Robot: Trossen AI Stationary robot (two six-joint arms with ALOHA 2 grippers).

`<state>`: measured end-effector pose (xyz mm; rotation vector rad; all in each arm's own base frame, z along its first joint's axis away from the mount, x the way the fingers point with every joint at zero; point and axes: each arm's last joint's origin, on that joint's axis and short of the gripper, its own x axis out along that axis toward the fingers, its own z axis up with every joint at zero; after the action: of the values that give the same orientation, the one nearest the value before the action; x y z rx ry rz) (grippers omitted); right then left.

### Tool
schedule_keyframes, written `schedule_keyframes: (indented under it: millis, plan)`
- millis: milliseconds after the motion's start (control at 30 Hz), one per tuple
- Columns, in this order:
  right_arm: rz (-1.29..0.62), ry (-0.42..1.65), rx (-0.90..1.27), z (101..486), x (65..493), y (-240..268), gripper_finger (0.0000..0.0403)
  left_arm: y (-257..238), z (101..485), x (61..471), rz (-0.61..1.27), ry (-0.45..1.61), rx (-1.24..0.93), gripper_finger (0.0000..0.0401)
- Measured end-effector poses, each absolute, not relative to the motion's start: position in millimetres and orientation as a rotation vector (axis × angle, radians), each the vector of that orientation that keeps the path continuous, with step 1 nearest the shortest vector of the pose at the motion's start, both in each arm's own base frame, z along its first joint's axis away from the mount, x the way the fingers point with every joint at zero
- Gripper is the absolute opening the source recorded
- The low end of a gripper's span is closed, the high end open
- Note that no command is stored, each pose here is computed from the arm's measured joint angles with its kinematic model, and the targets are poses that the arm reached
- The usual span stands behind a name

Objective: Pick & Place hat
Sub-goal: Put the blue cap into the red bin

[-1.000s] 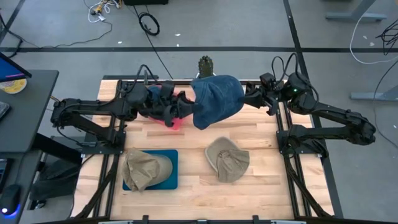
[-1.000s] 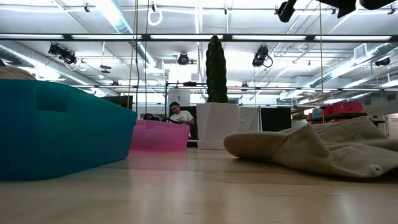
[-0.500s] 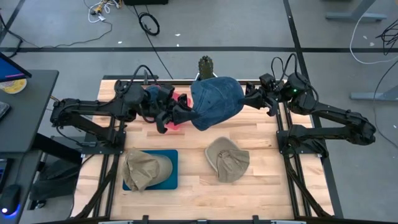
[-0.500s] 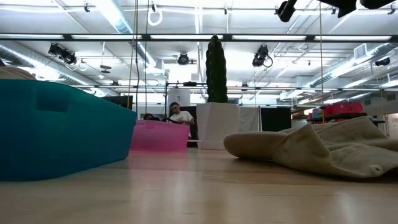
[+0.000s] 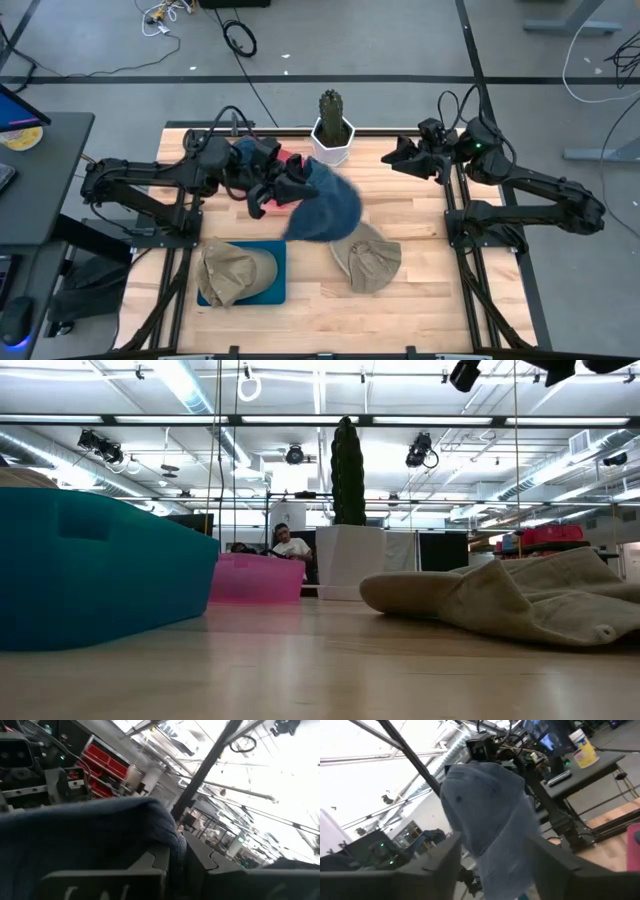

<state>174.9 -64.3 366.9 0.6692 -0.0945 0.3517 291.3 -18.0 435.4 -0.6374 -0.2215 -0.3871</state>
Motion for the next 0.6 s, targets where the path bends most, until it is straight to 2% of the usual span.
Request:
schedule_keyframes:
  millis: [133,267,433,600]
  plan:
    - [0.399,-0.074,0.686,369,169,-62,0.0277,-20,434,291,-0.449,-0.174,-0.626,0.0028]
    - [0.411,-0.072,0.699,373,159,-58,0.0294,-20,419,295,-0.414,-0.026,-0.608,0.0028]
    - [0.388,-0.073,0.706,375,148,-53,0.0272,-11,401,296,-0.326,0.139,-0.583,0.0028]
    - [0.348,-0.052,0.714,372,143,-50,0.0214,4,392,288,-0.25,0.235,-0.508,0.0028]
